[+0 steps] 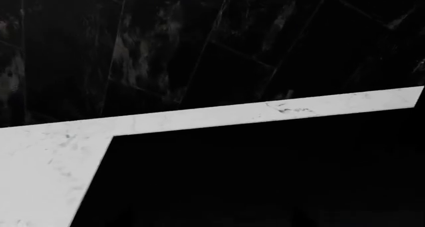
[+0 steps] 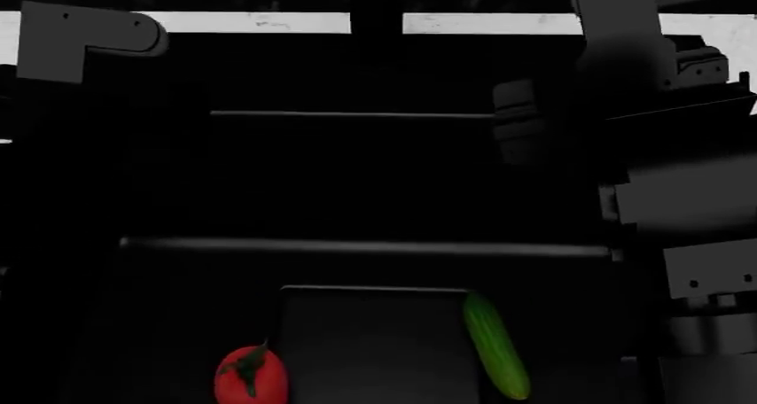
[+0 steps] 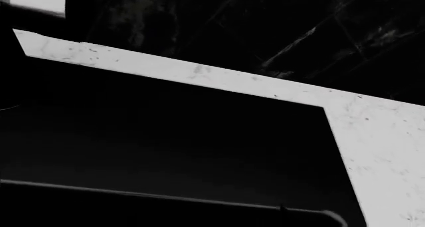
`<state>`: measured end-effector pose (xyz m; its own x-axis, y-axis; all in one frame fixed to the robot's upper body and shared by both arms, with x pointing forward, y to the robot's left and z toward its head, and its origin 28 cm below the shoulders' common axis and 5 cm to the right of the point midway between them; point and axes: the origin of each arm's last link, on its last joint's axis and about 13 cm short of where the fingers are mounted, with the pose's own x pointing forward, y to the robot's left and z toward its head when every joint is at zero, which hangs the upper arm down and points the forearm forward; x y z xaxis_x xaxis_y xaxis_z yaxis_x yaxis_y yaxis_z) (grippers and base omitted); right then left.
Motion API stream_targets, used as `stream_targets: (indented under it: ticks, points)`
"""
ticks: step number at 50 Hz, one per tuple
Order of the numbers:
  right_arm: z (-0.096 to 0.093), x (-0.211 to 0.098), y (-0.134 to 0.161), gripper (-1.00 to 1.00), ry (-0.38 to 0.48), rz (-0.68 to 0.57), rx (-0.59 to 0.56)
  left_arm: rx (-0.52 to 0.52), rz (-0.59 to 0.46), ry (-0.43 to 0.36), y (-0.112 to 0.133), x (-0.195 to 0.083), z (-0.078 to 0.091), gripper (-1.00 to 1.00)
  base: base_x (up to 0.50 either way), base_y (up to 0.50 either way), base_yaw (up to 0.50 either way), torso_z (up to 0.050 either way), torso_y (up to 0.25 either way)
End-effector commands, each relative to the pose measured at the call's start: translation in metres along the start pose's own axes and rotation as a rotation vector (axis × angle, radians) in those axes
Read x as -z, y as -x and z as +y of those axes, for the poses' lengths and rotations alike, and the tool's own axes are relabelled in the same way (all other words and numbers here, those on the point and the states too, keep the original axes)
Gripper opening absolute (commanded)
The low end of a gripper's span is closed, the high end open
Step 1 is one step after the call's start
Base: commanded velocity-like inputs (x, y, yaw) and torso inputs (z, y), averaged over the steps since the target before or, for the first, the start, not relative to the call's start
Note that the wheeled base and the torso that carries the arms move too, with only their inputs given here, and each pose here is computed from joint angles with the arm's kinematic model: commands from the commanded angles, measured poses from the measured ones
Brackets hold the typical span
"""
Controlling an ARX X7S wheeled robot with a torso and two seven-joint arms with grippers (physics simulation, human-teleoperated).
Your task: Pick the vegetables from the sink and place them on the cutting board.
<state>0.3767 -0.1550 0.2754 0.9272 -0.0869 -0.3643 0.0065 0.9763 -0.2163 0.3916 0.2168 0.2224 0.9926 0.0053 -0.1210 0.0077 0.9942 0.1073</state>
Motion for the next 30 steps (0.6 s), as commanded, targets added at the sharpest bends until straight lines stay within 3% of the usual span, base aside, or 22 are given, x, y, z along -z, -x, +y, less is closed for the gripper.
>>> stream_targets:
  ticks: [1,3,4,6,12,18,30]
  points:
    - [-0.004,-0.01,0.018,1.0,0.017,-0.035,-0.019,0.014,-0.041,-0.013,0.007,-0.003,0.002,1.0,0.0,0.0,0.0,-0.002,-0.18]
    - [-0.005,-0.013,0.026,1.0,0.02,-0.009,-0.066,0.058,-0.026,-0.056,0.012,-0.004,0.001,1.0,-0.01,0.0,0.0,0.0,0.0]
    - [-0.004,-0.011,0.027,1.0,0.035,0.04,-0.119,0.059,-0.027,-0.141,0.014,-0.003,0.001,1.0,0.0,0.0,0.0,0.0,0.0]
    - [-0.005,-0.009,0.034,1.0,0.085,0.12,-0.161,0.057,-0.025,-0.213,0.014,-0.001,0.003,1.0,0.0,0.0,0.0,0.0,0.0]
    - [-0.011,-0.014,0.047,1.0,0.137,0.171,-0.186,0.122,-0.037,-0.292,0.022,-0.006,0.005,1.0,0.0,0.0,0.0,0.0,0.0]
    - [-0.004,-0.009,0.051,1.0,0.213,0.283,-0.237,0.267,0.088,-0.381,0.031,-0.007,0.006,1.0,0.0,0.0,0.0,0.0,0.0]
    - [0.009,0.0,0.058,1.0,0.172,0.448,-0.402,0.463,0.233,-0.547,0.058,-0.006,0.01,1.0,0.0,0.0,0.0,0.0,0.0]
